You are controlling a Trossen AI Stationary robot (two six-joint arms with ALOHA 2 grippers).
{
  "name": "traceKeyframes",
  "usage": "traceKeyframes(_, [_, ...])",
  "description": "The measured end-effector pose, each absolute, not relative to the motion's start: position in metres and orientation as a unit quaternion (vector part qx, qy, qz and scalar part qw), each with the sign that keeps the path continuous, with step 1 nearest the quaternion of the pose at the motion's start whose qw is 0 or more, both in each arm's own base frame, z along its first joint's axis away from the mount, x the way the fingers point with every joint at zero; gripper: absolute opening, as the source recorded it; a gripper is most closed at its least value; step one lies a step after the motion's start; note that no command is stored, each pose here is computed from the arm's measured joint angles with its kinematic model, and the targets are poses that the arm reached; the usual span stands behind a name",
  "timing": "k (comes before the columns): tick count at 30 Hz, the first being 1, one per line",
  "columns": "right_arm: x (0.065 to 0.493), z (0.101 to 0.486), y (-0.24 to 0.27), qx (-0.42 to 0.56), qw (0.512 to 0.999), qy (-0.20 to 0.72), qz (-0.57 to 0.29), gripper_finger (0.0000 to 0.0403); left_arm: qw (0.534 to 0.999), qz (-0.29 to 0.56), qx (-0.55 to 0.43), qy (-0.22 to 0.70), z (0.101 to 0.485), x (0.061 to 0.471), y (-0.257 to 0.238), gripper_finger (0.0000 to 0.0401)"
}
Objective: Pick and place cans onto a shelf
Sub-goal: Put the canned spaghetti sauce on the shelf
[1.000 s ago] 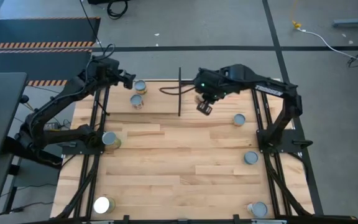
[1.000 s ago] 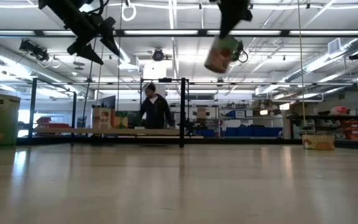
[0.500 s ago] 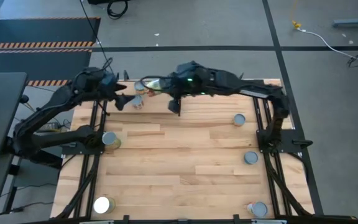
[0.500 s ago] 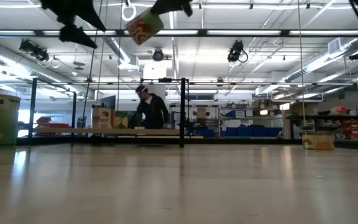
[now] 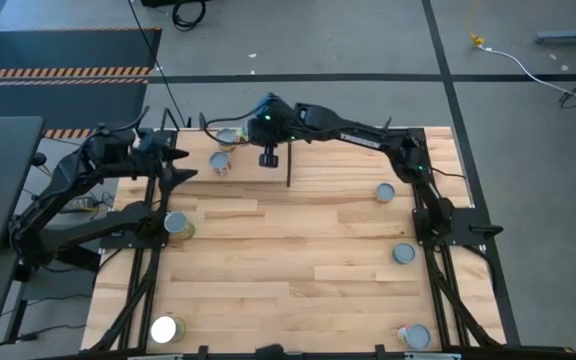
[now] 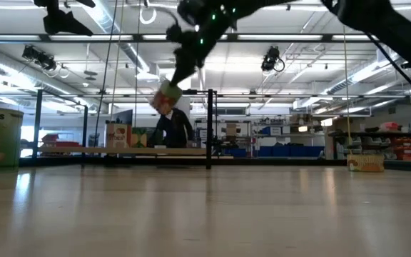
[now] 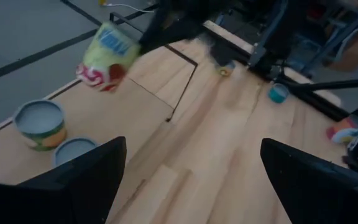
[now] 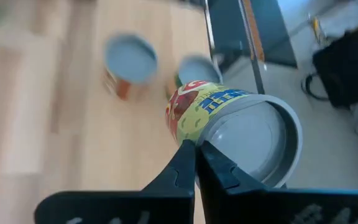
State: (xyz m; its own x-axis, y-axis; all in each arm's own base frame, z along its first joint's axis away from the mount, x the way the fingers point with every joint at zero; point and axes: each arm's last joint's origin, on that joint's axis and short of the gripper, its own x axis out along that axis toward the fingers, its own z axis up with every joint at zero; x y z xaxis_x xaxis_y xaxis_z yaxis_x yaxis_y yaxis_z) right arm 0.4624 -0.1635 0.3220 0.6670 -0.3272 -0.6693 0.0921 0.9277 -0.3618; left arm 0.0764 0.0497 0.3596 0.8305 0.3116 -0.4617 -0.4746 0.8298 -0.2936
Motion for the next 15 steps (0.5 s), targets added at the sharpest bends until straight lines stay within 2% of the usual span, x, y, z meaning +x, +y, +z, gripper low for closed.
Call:
traceKeyframes(7, [0.470,0.295,-0.172,-0.181,0.879,0.430,-0.101,0.0007,0.926,0.219,-0.241,0.190,0.360,0.077,0.050,0.0375])
traceKeyframes(15, [0.488,0.265,-0.167,-0.237,0.853,0.453,-0.106,0.0008,0.911,0.278,-0.236,0.192,0.359,0.078,0.056,0.0375])
